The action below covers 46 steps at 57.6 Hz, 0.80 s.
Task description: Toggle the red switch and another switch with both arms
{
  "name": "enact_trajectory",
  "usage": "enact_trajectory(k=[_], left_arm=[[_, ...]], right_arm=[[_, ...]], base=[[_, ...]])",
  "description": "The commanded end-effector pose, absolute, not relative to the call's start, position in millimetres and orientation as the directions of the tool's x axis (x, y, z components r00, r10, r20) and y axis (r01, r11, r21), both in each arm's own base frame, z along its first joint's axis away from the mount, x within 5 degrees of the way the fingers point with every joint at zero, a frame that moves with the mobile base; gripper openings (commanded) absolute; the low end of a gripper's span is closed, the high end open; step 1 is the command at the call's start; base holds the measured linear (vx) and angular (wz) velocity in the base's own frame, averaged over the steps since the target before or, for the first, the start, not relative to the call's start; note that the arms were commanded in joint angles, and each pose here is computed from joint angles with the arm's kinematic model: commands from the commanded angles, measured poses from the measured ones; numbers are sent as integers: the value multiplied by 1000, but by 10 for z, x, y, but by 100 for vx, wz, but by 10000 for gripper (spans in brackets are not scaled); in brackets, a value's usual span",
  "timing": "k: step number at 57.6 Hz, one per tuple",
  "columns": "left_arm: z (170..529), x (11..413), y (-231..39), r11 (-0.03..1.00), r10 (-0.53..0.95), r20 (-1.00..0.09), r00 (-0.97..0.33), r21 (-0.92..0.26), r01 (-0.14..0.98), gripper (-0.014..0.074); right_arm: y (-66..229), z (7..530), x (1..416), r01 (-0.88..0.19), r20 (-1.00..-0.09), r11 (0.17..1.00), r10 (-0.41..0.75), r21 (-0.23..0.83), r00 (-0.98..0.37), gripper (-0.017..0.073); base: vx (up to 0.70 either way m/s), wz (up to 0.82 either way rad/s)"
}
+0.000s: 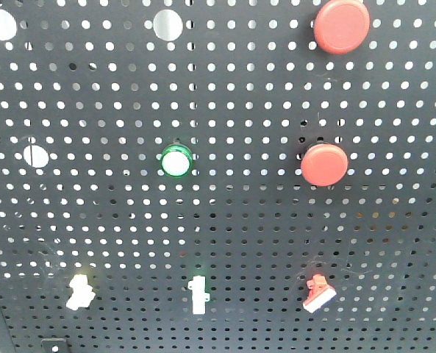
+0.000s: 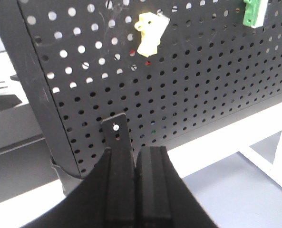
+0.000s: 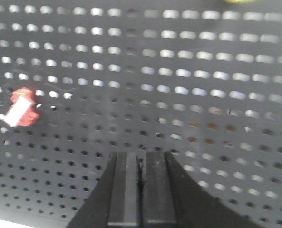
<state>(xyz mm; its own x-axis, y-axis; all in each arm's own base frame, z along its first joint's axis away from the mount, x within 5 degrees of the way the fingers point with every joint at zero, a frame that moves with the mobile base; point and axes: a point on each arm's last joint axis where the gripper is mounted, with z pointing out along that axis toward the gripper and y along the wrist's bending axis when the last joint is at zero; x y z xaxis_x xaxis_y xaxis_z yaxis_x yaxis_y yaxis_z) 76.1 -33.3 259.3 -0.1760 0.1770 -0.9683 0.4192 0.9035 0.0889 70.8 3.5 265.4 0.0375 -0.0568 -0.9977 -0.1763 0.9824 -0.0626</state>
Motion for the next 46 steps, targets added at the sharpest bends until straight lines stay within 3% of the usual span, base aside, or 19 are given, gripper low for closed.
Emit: enact_trajectory(k=[1,30,35,46], left_arm=[[2744,772,-345,907,119,-988,-98,68,416,3],[2685,777,-342,905,143,-987,-77,99,413,3],[2595,750,-289,917,176,-984,-8,161,366,3],[2232,602,-139,973,54,-994,94,74,218,3]], right_arm=[[36,2737,695,-180,-994,979,-79,-91,76,-1],[38,2730,697,-184,-996,980,-65,-76,66,-1],[38,2730,697,-184,-996,980,-65,-76,66,-1],[38,2730,697,-183,-996,980,-65,-76,66,-1]], base=[[0,0],[0,0],[0,0],[0,0]])
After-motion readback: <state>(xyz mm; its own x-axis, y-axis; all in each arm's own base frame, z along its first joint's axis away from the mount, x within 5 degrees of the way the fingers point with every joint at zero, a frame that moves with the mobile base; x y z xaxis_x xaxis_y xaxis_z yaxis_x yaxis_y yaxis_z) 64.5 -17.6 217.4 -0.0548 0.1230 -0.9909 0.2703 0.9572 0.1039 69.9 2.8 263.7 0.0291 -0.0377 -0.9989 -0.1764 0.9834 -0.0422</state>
